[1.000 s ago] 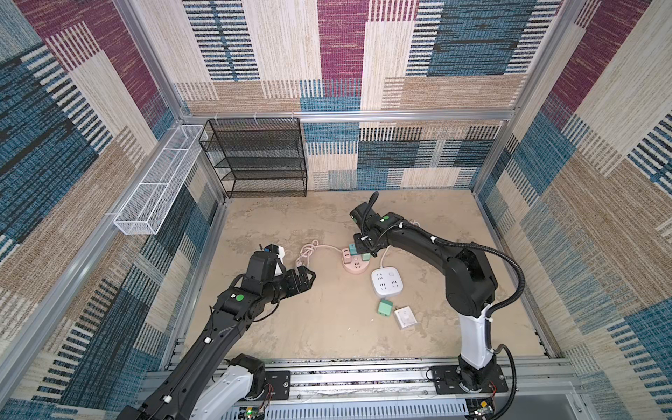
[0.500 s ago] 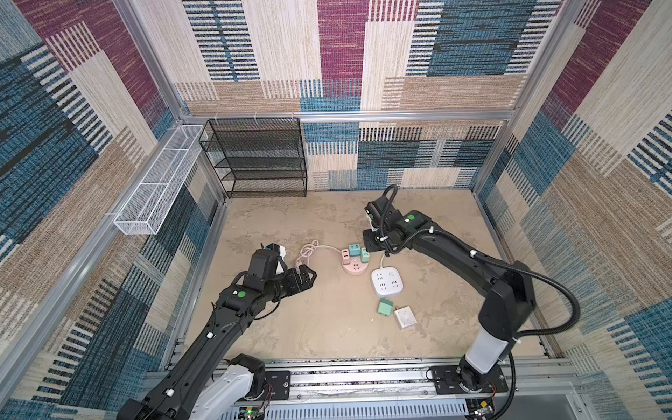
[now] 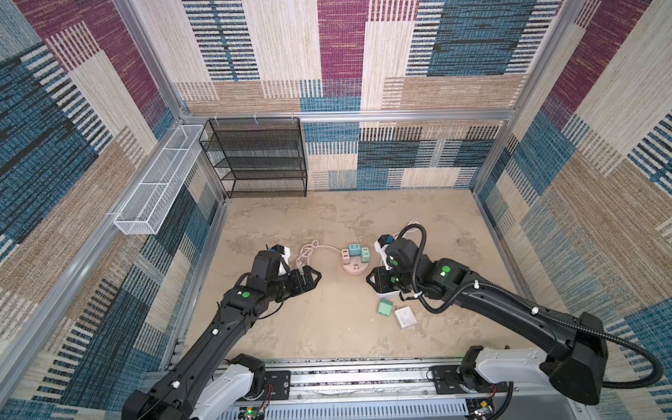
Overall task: Insert the plug
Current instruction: 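Move the right gripper down toward the green adapter near the robot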
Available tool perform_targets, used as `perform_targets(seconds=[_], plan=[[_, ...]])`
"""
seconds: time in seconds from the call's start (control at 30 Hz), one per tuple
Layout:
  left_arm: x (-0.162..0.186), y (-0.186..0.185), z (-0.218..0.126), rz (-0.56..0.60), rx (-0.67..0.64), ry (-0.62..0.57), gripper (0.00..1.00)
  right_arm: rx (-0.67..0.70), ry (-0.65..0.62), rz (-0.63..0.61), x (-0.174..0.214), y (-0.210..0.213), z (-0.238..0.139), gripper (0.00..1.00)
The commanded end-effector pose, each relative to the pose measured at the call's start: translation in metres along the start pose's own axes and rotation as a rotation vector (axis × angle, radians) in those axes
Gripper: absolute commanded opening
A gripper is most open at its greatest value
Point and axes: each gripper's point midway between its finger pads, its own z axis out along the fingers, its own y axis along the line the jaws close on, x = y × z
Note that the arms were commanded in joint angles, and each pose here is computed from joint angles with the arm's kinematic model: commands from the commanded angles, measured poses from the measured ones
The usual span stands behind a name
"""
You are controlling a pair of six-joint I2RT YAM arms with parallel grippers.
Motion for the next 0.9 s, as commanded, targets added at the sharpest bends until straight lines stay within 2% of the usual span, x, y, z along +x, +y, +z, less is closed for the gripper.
perform_targets(seconds=[0.0,0.1,0.37,0.7,0.87], plan=[[-0.005,-0.013,-0.005,0.058,0.052,-0.016,1.00,-0.013,0.051,0.096,0.031,0.006,0.006,0.39],[-0.007,-0.012,-0.008,0.077,0.041,-0.030,1.00,-0.003,0.104,0.132,0.058,0.004,0.013,0.39],[-0.006,-0.010,-0.004,0.083,0.030,-0.020,0.99,0.085,0.189,0.207,0.100,-0.026,0.023,0.40],[-0.009,-0.015,0.002,0.088,0.048,-0.003,0.98,0.173,0.219,0.238,0.121,-0.052,0.040,0.41],[-0.008,-0.017,0.000,0.086,0.056,-0.005,0.98,0.161,0.203,0.270,0.122,-0.053,0.047,0.44]])
